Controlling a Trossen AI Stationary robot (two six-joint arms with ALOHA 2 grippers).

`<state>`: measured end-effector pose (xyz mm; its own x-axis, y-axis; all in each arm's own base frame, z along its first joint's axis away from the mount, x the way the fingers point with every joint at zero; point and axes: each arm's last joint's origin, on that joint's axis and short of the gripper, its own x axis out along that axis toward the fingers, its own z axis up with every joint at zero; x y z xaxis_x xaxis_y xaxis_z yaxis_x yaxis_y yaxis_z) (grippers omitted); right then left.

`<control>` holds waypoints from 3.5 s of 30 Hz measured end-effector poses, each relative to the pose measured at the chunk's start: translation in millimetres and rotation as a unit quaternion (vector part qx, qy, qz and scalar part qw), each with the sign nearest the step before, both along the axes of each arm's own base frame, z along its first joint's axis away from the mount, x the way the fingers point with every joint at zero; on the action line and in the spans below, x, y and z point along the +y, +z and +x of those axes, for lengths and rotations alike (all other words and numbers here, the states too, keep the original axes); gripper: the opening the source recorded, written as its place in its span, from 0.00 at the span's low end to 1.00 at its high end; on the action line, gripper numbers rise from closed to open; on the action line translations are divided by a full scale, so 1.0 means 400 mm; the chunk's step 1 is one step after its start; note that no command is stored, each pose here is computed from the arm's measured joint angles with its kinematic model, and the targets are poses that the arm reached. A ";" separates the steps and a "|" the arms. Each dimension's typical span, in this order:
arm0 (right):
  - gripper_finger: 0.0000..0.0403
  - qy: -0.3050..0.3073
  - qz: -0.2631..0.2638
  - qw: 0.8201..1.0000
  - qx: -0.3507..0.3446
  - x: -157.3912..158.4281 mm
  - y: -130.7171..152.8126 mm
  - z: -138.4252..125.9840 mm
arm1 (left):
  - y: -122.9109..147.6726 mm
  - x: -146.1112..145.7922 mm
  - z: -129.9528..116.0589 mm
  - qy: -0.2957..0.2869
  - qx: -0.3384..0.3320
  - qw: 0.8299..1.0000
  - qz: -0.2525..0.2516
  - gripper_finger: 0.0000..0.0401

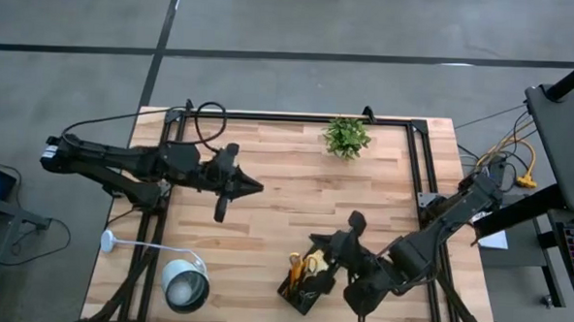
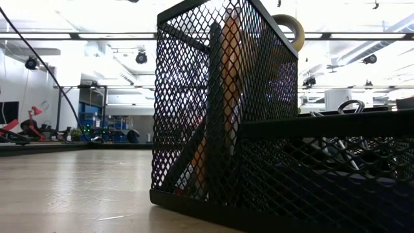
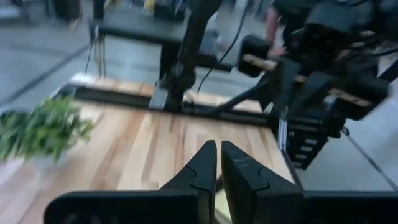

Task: Pick and place office supplies into organizer
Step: Return to Home Position

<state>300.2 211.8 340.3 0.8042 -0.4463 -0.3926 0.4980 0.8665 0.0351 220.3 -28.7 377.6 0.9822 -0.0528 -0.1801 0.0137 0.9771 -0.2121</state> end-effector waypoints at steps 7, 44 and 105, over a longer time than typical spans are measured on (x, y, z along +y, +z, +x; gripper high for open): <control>0.02 -0.131 0.005 0.989 -0.064 -0.064 -0.015 -0.068 | -0.124 -0.014 -0.007 -0.046 -0.048 0.997 0.027 0.02; 0.02 0.046 0.065 0.985 -0.155 -0.442 -0.216 -0.084 | -0.349 0.031 -0.151 0.005 -0.252 0.963 0.090 0.02; 0.02 0.183 -0.007 0.945 -0.270 -0.496 -0.399 -0.448 | -0.450 0.065 -0.310 0.079 -0.250 0.961 0.088 0.02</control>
